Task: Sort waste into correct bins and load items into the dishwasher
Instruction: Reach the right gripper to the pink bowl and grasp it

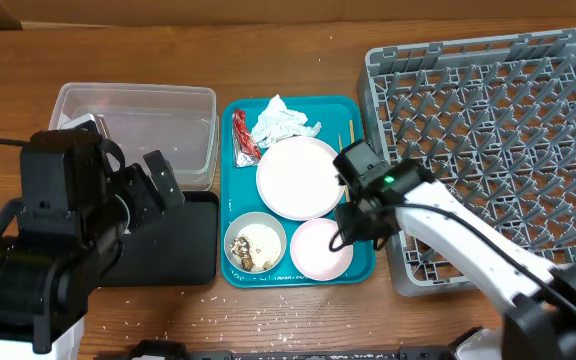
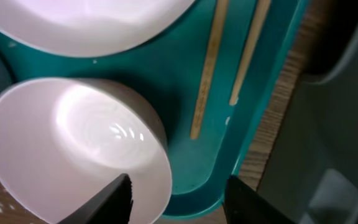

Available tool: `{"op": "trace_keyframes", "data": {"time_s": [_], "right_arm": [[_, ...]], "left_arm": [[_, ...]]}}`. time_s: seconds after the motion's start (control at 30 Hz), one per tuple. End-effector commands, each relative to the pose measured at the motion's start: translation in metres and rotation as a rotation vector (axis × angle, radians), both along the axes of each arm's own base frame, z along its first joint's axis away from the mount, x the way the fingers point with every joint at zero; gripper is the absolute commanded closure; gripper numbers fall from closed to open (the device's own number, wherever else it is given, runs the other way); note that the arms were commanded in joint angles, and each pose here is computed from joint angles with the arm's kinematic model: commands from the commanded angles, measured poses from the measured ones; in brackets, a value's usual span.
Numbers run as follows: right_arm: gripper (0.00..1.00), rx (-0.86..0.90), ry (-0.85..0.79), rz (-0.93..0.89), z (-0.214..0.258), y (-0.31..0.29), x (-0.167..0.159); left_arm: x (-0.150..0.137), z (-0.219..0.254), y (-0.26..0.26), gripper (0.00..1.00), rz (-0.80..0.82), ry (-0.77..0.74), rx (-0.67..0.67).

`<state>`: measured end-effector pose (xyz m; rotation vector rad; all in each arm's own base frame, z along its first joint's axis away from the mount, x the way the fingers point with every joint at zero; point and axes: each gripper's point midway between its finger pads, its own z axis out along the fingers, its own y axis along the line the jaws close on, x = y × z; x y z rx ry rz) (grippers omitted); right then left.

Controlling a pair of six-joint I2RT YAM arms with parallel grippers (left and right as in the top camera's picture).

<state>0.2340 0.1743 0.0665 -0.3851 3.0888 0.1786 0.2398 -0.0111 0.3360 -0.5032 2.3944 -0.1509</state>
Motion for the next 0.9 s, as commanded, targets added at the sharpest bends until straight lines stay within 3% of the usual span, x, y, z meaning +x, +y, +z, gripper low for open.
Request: {"op": "trace_keyframes", "data": {"time_s": [0.0,0.17,0.23,0.77,0.87], "right_arm": [[0.55,0.02,0.07,0.074,-0.015,0.008,-0.009],[0.6,-0.02,0.103,0.102,-0.028,0.009,-0.015],[0.7,-0.022,0.101,0.103,-0.028,0.009,-0.015],[0.78,-0.087,0.043,0.129,-0.037,0.002,-0.001],[0.82,-0.091,0.05,0.136,-0.039,0.001,-0.001]], "left_arm": [[0.004,0.001,0.003,0.0,0.021,0.002,0.013],[0.009,-0.005,0.002,0.0,0.021,0.027,0.016],[0.013,-0.009,0.001,0.0,0.021,0.045,0.019],[0.029,-0.04,-0.005,0.0,0.006,0.184,0.018],[0.02,-0.053,-0.006,0.0,-0.003,0.27,0.015]]}}
